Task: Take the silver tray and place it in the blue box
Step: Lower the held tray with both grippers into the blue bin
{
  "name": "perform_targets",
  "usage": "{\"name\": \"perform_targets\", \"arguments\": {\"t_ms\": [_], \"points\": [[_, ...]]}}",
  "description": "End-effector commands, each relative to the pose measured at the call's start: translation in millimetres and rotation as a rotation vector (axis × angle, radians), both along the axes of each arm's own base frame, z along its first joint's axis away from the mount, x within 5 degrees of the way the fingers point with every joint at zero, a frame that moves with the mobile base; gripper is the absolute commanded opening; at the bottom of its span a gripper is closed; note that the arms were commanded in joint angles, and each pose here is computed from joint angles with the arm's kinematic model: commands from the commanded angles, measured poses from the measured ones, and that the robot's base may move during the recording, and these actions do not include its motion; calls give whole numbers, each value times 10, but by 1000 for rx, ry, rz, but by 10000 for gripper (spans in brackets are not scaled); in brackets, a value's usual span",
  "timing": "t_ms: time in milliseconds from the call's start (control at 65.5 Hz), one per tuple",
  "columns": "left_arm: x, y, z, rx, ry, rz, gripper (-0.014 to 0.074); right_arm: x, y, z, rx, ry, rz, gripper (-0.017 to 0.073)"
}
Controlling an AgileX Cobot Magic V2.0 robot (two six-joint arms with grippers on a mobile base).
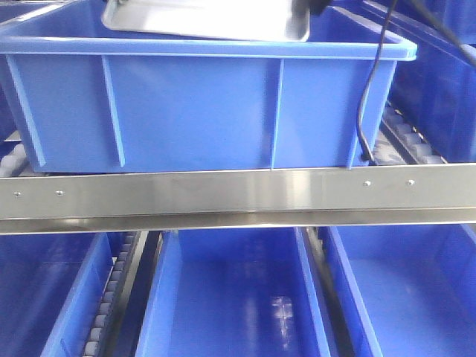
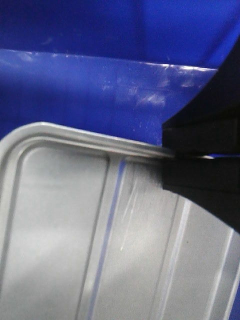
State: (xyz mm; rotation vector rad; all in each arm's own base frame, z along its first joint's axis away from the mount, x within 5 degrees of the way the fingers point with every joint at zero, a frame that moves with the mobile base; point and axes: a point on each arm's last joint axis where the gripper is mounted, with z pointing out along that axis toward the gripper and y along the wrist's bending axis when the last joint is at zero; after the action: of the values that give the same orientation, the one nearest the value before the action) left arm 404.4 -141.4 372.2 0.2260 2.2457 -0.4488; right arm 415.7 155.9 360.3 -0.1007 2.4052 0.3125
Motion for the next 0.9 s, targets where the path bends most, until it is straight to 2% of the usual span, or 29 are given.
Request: {"name": "perform_targets", "arguments": {"t_ms": [0, 137, 275, 885], "points": [[-108, -189, 369, -203, -110, -23, -15, -78, 174, 442, 200, -189, 59, 52], [-43, -209, 258, -191, -83, -19, -15, -38, 187, 424, 208, -208, 55, 52], [9, -202, 171, -142, -80, -16, -15, -13, 190, 466, 227, -259, 49, 52], [28, -208, 148, -144, -80, -13, -15, -4, 192, 475, 233, -273, 47, 52]]}}
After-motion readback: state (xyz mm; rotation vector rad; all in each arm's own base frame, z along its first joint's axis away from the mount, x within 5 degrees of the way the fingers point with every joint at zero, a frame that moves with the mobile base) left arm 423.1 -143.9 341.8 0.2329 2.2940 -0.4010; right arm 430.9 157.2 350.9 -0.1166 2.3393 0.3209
